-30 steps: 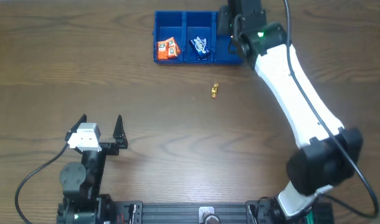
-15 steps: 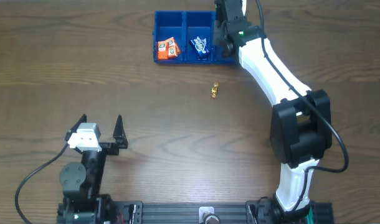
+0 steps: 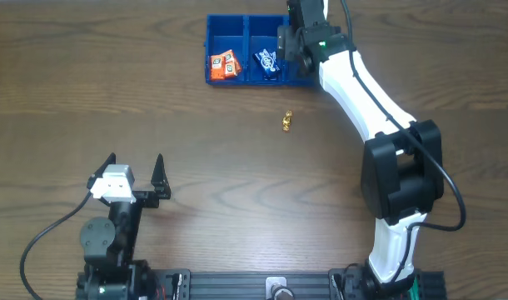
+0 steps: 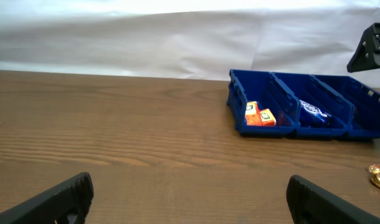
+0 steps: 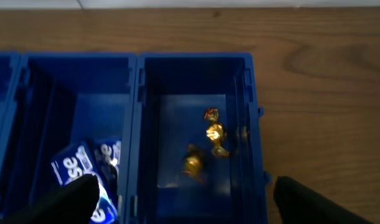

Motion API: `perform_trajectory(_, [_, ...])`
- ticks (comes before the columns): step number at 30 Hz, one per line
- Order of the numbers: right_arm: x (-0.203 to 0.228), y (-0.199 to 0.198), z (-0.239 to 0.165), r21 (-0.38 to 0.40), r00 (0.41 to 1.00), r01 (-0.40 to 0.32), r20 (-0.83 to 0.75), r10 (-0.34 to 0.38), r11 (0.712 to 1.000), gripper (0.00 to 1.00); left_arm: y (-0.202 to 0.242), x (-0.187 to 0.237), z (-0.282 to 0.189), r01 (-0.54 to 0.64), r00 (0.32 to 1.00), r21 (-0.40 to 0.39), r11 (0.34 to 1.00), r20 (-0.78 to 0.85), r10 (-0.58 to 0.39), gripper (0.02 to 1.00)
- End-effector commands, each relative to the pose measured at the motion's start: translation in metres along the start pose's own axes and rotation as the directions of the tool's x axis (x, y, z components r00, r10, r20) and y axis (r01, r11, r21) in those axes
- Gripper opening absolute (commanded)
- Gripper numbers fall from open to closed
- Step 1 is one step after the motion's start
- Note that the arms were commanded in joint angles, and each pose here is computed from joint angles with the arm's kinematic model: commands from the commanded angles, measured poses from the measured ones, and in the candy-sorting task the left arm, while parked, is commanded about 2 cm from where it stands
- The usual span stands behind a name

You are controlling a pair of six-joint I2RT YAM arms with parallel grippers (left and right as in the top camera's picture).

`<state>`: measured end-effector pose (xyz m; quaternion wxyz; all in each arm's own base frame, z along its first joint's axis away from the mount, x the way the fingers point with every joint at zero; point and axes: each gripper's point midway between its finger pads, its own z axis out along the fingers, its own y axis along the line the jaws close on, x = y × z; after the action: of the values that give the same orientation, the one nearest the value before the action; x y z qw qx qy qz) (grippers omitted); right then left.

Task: Sort Candies Into Trays

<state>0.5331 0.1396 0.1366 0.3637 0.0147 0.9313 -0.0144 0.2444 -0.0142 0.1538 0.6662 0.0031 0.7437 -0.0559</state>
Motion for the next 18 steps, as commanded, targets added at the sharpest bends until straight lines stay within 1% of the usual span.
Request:
perform_trajectory(1, [-0.03, 0.009, -0.028, -0.017, 1.0, 0.023, 0.021, -0.022, 1.0, 0.943, -0.002, 0.017, 0.001, 0.0, 0.999, 0.018, 1.0, -0.05, 0.001, 0.998])
perform_trajectory(3, [-0.024, 0.017, -0.042, -0.02, 0.999, 0.043, -0.025, -0.044, 0.999, 0.945, -0.002, 0.017, 0.001, 0.0, 0.999, 0.018, 1.0, -0.05, 0.001, 0.998])
perform_trajectory(6, [0.009, 0.03, -0.055, -0.031, 0.987, 0.055, -0.15, -0.059, 0.998, 0.945, -0.002, 0.017, 0.001, 0.0, 0.999, 0.018, 1.0, -0.05, 0.001, 0.996])
perform_trajectory(8, [0.034, 0.036, -0.059, -0.043, 0.969, 0.042, -0.244, -0.052, 0.998, 0.943, -0.002, 0.017, 0.001, 0.0, 0.999, 0.018, 1.0, -0.05, 0.001, 0.998])
perform_trajectory(10, [0.061, 0.042, -0.061, -0.054, 0.941, 0.02, -0.337, -0.037, 0.998, 0.91, -0.002, 0.017, 0.001, 0.0, 0.999, 0.018, 1.0, -0.05, 0.001, 0.998])
perform_trajectory(11, [0.073, 0.045, -0.061, -0.058, 0.926, 0.014, -0.375, -0.035, 0.998, 0.895, -0.002, 0.017, 0.001, 0.0, 0.999, 0.018, 1.0, -0.05, 0.001, 0.998])
perform_trajectory(13, [0.099, 0.048, -0.058, -0.071, 0.896, 0.025, -0.441, -0.054, 0.997, 0.893, -0.002, 0.017, 0.001, 0.0, 0.999, 0.018, 1.0, -0.05, 0.001, 0.996])
perform_trajectory(15, [0.116, 0.047, -0.053, -0.066, 0.877, 0.035, -0.477, -0.062, 0.997, 0.893, -0.002, 0.017, 0.001, 0.0, 0.999, 0.018, 1.0, -0.05, 0.001, 0.996])
perform_trajectory(18, [0.146, 0.039, -0.043, -0.035, 0.844, 0.035, -0.535, -0.048, 0.999, 0.893, -0.002, 0.017, 0.001, 0.0, 0.999, 0.018, 1.0, -0.05, 0.001, 0.998])
